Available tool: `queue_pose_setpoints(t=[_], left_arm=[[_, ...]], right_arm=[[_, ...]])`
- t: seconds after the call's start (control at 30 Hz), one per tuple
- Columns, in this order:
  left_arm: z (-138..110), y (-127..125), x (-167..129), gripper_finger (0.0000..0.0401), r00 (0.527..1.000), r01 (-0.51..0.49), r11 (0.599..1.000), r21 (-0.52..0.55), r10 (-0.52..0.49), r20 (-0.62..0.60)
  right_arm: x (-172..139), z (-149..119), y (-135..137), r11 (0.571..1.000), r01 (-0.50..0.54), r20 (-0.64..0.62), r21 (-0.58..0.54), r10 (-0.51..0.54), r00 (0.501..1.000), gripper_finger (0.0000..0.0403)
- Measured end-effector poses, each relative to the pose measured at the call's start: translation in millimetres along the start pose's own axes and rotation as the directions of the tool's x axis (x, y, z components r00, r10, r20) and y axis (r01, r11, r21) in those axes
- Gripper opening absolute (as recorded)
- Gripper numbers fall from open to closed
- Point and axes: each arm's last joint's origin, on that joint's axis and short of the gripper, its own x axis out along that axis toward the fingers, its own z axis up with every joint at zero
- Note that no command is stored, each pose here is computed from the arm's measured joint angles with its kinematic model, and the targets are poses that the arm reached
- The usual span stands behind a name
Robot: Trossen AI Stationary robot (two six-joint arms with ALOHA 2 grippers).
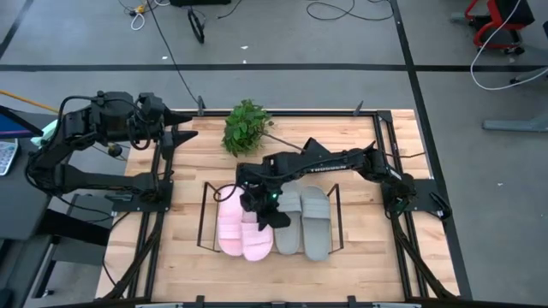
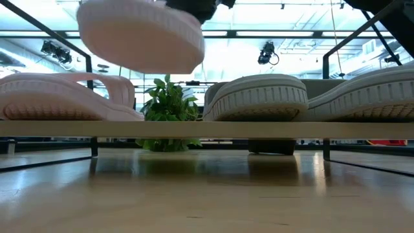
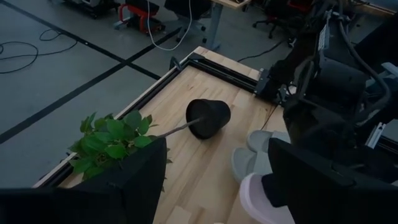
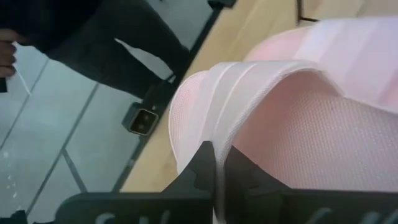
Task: Pick and place slides into the shelf
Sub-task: Put the pink slipper on the shelf
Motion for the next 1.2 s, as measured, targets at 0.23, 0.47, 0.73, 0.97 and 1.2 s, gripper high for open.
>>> queue_pose_setpoints(t=[0.23, 0.47, 0.73, 0.97, 1.2], left_arm=[[0.0, 0.0, 0.0, 0.0286, 1.000, 0.000, 1.000, 0.011, 0.000, 0.000], [0.1, 0.0, 0.0, 0.0286, 1.000, 0.001, 1.000, 0.012, -0.001, 0.001], [0.2, -0.1, 0.0, 0.0286, 1.000, 0.001, 1.000, 0.015, -0.001, 0.002], [0.2, -0.1, 0.0, 0.0286, 1.000, 0.001, 1.000, 0.017, -0.001, 0.002], [0.2, -0.1, 0.0, 0.0286, 1.000, 0.001, 1.000, 0.018, -0.001, 0.002]], right_arm=[[9.7, -3.8, 2.9, 0.999, -0.020, -0.041, 0.025, 0.021, 0.999, 0.0007], [17.4, -5.5, 1.4, 0.999, -0.026, -0.054, 0.032, 0.027, 0.998, 0.0007], [23.1, -11.8, -3.5, 0.998, -0.024, -0.071, 0.054, 0.028, 0.997, 0.0007], [22.7, -11.5, -5.2, 0.999, -0.003, -0.068, 0.047, 0.007, 0.998, 0.0007], [22.7, -10.5, -6.1, 0.999, 0.019, -0.063, 0.030, -0.017, 0.998, 0.0007]])
